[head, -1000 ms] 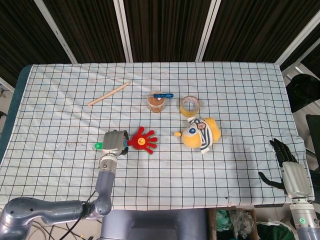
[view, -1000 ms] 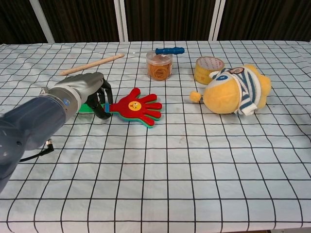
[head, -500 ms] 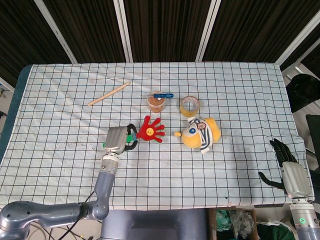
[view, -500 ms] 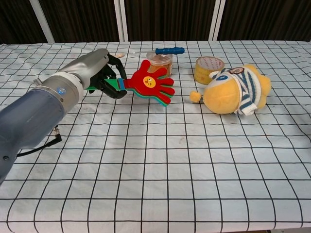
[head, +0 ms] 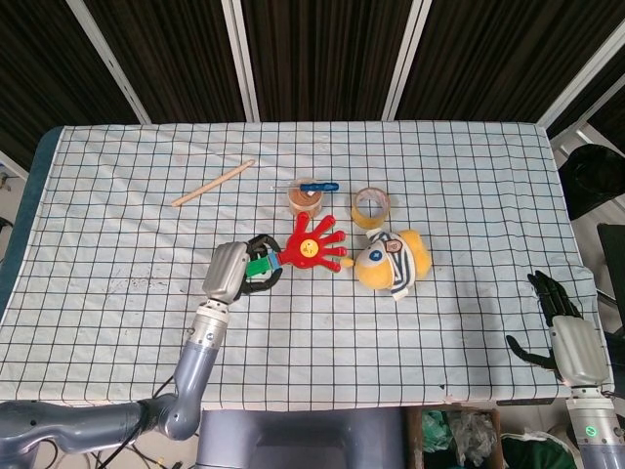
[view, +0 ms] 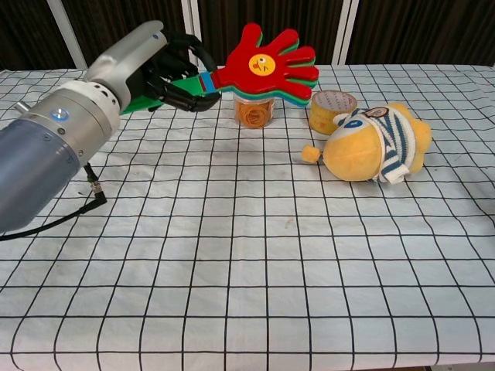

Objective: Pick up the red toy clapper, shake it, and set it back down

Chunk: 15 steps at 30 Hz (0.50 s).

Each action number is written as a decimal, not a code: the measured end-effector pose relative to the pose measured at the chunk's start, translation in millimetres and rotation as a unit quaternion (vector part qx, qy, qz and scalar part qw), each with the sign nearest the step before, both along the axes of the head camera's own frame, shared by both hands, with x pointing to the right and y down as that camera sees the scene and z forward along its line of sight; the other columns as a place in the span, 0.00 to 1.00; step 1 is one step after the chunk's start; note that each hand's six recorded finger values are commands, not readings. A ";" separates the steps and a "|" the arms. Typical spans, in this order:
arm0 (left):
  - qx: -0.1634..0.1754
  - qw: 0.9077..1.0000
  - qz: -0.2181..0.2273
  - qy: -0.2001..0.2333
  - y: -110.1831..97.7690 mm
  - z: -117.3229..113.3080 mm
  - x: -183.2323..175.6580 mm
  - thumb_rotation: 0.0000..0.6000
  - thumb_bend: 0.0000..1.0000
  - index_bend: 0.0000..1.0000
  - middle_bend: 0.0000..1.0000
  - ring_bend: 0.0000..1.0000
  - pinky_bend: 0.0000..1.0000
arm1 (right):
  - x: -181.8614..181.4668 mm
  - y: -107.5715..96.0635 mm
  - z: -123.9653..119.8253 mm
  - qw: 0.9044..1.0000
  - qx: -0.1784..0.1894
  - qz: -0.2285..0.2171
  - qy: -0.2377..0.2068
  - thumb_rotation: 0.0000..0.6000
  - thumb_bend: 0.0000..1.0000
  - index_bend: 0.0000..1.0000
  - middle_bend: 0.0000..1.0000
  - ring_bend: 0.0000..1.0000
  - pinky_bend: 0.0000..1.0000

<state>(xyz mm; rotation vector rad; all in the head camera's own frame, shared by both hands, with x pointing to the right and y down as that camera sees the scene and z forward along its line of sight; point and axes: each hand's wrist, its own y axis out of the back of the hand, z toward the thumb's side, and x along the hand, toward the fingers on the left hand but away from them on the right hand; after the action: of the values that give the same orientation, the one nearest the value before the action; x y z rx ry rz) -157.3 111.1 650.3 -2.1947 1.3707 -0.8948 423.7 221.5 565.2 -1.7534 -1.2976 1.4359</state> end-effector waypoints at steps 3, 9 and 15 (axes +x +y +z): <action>0.012 0.999 0.001 0.048 0.9 -13.0 -4.5 1.00 0.57 0.72 0.81 0.68 0.85 | 0.0 -0.1 -0.1 1.000 0.000 0.000 0.000 1.00 0.22 0.00 0.00 0.00 0.18; 0.058 0.989 0.005 0.139 5.7 -48.6 -19.3 1.00 0.57 0.72 0.81 0.68 0.85 | 0.5 -0.3 -0.2 1.000 0.001 0.000 0.002 1.00 0.23 0.00 0.00 0.00 0.18; 0.156 0.968 0.042 0.191 18.2 -89.3 -34.2 1.00 0.56 0.72 0.81 0.68 0.85 | 0.5 -0.4 -0.1 1.000 0.003 0.000 0.005 1.00 0.23 0.00 0.00 0.00 0.18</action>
<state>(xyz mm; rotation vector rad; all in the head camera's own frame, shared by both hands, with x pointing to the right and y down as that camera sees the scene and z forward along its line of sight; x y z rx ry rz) -191.5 129.3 561.0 -2.2232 1.4542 -0.2057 424.2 221.0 565.1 -1.7390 -1.2956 1.4386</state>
